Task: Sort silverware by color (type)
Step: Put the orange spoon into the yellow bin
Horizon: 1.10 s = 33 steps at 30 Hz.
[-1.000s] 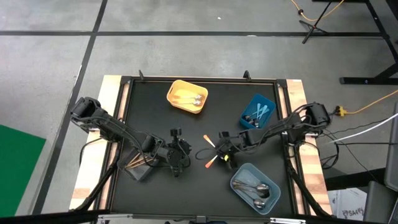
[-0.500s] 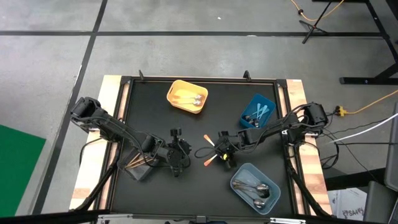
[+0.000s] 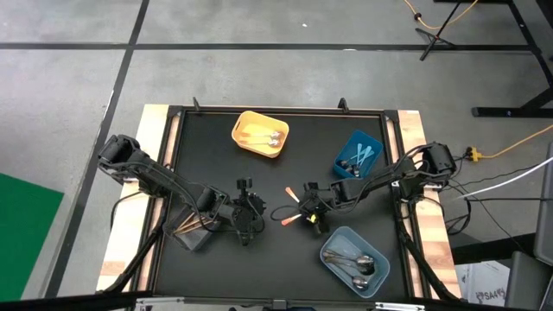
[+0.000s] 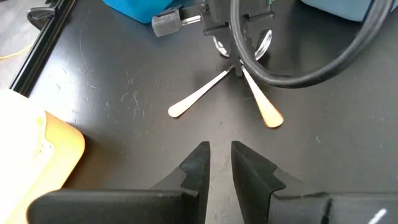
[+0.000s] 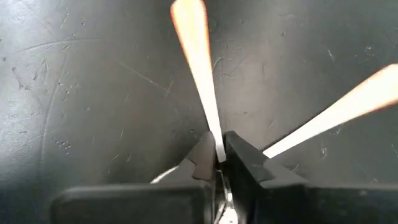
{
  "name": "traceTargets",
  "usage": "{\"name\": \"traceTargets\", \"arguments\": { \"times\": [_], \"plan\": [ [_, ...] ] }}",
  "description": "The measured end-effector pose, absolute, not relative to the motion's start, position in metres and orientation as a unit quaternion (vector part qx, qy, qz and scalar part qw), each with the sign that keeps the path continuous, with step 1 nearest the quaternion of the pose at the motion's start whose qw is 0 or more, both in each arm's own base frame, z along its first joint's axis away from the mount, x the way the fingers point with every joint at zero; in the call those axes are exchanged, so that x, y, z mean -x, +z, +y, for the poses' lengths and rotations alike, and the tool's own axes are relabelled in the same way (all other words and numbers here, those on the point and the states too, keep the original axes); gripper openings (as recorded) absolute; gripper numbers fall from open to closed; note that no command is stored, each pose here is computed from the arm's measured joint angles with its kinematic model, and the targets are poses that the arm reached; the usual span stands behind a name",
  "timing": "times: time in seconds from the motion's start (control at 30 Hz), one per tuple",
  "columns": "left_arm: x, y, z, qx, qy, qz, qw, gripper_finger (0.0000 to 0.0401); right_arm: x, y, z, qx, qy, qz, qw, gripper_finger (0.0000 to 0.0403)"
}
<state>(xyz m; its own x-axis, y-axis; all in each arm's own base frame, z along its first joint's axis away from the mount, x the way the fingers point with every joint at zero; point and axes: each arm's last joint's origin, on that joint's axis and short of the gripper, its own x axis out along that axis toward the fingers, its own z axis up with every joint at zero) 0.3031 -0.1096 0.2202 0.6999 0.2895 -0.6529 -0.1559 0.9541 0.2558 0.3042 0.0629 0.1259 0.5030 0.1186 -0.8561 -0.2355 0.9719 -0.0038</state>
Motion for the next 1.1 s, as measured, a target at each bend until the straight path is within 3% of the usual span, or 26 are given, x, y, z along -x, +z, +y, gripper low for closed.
{"name": "traceTargets", "arguments": {
  "times": [0.17, 0.7, 1.1],
  "plan": [
    [-0.303, 0.22, -0.11, -0.091, 0.121, 0.368, 0.917, 0.006, -0.304, 0.126, 0.063, 0.06, 0.101, 0.489, 0.864, 0.0004],
    [-0.303, 0.22, -0.109, -0.09, 0.122, 0.368, 0.918, 0.006, -0.307, 0.127, 0.064, 0.052, 0.106, 0.473, 0.873, 0.0001],
    [-0.296, 0.237, -0.11, -0.074, 0.119, 0.35, 0.926, 0.006, -0.336, 0.163, 0.07, 0.052, 0.108, 0.413, 0.903, 0.0001]
  ]
}}
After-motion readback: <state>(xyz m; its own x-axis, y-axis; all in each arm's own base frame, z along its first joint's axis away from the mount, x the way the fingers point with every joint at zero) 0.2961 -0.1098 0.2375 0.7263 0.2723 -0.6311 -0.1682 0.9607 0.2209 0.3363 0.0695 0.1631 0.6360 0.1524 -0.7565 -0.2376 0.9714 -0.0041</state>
